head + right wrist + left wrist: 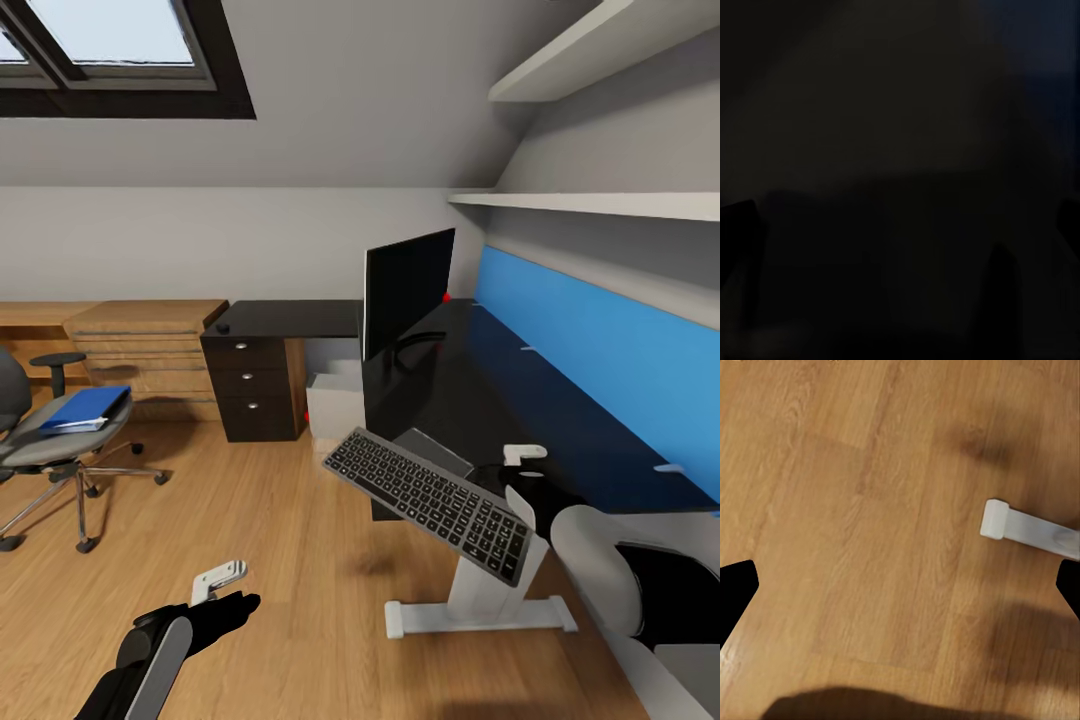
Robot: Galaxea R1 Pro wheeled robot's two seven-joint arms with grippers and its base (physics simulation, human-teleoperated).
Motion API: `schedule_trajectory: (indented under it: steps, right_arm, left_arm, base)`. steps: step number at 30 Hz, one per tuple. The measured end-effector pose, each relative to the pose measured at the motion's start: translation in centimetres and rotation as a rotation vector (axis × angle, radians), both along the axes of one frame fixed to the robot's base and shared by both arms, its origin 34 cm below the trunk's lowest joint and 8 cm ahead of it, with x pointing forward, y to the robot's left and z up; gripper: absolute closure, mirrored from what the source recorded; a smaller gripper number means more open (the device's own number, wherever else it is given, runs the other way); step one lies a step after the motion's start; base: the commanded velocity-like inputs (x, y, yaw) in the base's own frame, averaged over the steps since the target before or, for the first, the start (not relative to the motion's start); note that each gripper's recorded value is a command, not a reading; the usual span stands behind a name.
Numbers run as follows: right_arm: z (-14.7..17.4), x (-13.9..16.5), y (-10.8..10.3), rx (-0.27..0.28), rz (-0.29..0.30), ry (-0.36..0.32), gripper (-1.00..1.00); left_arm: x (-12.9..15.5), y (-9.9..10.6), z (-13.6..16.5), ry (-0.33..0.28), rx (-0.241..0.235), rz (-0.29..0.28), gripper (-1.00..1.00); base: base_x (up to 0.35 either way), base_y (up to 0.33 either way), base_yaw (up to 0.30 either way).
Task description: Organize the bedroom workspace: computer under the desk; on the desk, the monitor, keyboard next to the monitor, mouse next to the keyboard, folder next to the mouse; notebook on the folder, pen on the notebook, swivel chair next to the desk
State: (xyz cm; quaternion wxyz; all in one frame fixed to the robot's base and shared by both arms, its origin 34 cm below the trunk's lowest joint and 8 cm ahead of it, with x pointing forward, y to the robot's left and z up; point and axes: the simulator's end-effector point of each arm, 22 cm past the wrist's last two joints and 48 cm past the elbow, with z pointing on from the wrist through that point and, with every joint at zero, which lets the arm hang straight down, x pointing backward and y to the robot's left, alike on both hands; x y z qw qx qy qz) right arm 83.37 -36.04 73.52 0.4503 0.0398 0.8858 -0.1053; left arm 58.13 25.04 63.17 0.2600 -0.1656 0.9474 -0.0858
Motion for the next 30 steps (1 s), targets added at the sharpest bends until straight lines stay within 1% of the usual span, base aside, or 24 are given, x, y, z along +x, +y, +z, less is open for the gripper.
schedule_trajectory:
  steps: [9,13,16,30]
  right_arm:
    - [2.1,0.3,-0.6,0.000,-0.007,-0.010,-1.00]
    - [3.7,1.0,-0.8,-0.003,-0.010,-0.032,-1.00]
    - [4.7,1.3,-1.0,-0.004,-0.012,-0.043,-1.00]
    - [7.1,1.4,-0.9,0.002,-0.013,-0.039,-1.00]
  left_arm:
    - [0.1,0.0,1.6,0.002,0.002,0.000,-1.00]
    - [0.1,0.0,2.2,0.004,0.002,0.000,-1.00]
    - [-0.2,0.0,2.3,0.017,0.005,-0.002,-1.00]
    - [-0.3,-0.1,4.4,0.024,0.006,-0.002,-1.00]
  base:
    - [0.000,0.000,0.000]
    - [0.000,0.000,0.000]
    - [0.000,0.000,0.000]
    - [0.000,0.000,0.000]
